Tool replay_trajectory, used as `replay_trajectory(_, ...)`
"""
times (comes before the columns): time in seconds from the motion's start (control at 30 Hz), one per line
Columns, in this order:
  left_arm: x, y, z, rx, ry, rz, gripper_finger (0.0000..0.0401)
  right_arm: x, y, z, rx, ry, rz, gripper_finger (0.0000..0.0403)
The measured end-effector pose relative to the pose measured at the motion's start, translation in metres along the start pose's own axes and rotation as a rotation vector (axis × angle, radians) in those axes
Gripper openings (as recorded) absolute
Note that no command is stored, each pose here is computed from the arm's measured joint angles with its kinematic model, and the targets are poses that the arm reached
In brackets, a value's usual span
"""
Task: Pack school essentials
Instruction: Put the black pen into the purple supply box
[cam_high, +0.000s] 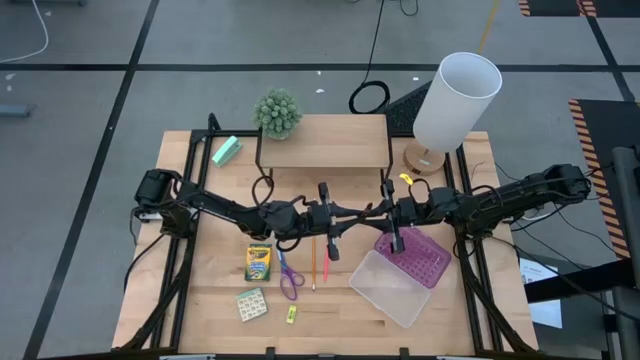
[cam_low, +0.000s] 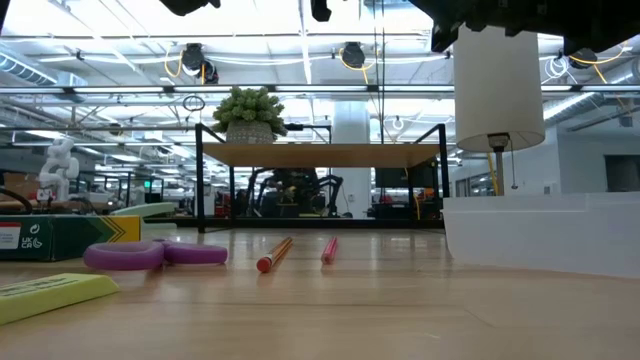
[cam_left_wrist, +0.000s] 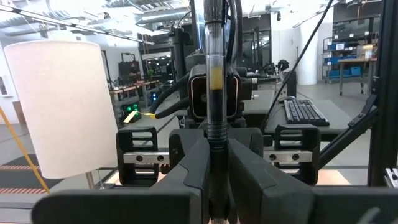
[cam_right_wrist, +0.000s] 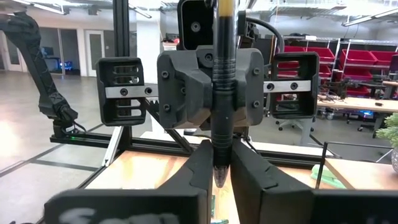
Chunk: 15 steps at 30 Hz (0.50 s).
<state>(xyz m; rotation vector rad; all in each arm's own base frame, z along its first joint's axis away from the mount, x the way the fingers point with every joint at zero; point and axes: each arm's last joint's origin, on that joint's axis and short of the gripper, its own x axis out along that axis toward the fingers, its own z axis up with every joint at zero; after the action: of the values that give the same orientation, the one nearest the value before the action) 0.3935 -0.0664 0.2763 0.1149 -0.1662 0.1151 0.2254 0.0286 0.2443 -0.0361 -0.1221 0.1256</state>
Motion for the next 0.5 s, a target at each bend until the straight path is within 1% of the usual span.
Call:
replay_trajectory(0.13,0.0,-0.002,-0.001,0.022,0.013,0.012,0.0049,0.0,0.0,-0.001,-0.007,0.005,0.0,0.0037)
replay_trajectory(0.2,-0.002,-0.004,0.0,0.038,0.017,0.016,0.0061,0.0,0.0,-0.001,-0.006,0.01,0.001,0.0035)
replay_trajectory(0.3,-0.006,-0.006,0.007,0.044,0.036,0.023,0.0097,0.0,0.0,0.0,-0.006,0.005,0.0,0.0031)
replay_trajectory(0.43,-0.016,-0.007,0.02,0.023,0.108,0.089,0.0147,-0.004,0.0,0.002,-0.002,0.019,-0.001,0.0031)
replay_trajectory(0.5,-0.022,-0.008,0.026,0.022,0.138,0.1,0.0165,-0.007,0.0,0.004,0.008,0.027,-0.001,0.0032)
